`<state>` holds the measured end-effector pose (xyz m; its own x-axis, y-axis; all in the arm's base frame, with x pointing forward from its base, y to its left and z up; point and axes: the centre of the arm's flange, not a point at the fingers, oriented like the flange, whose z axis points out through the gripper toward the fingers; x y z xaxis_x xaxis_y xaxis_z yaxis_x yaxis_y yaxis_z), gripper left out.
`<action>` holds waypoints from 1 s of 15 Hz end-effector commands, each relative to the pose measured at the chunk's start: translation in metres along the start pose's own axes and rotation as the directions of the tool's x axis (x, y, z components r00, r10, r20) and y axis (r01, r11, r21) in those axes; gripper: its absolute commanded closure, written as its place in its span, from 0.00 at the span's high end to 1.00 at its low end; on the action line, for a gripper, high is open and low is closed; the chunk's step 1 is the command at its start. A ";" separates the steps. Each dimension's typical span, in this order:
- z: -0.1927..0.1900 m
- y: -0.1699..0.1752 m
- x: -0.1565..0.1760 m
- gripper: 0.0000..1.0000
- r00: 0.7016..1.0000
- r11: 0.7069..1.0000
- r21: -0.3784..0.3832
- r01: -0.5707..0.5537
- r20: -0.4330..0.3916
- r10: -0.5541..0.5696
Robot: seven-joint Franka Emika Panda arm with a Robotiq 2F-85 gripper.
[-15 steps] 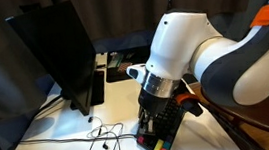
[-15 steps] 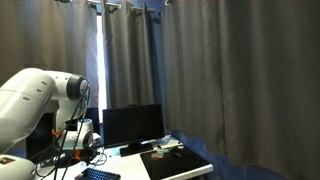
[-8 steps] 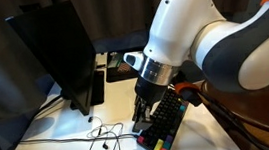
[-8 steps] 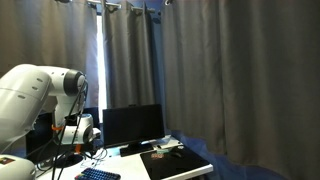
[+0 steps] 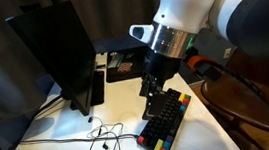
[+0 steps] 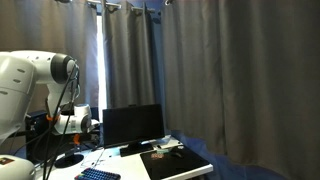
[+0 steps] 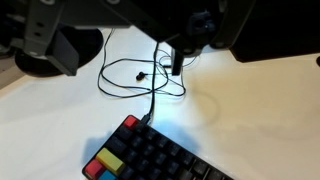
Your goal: Press one black key on the left side of the keyboard
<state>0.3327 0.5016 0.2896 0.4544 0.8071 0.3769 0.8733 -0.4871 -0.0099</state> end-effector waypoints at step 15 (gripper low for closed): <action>-0.134 0.003 -0.065 1.00 1.000 0.990 -0.138 -0.026 -0.009 0.025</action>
<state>0.3001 0.4276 0.3811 0.4451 0.8133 0.3747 0.8532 -0.5123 0.0984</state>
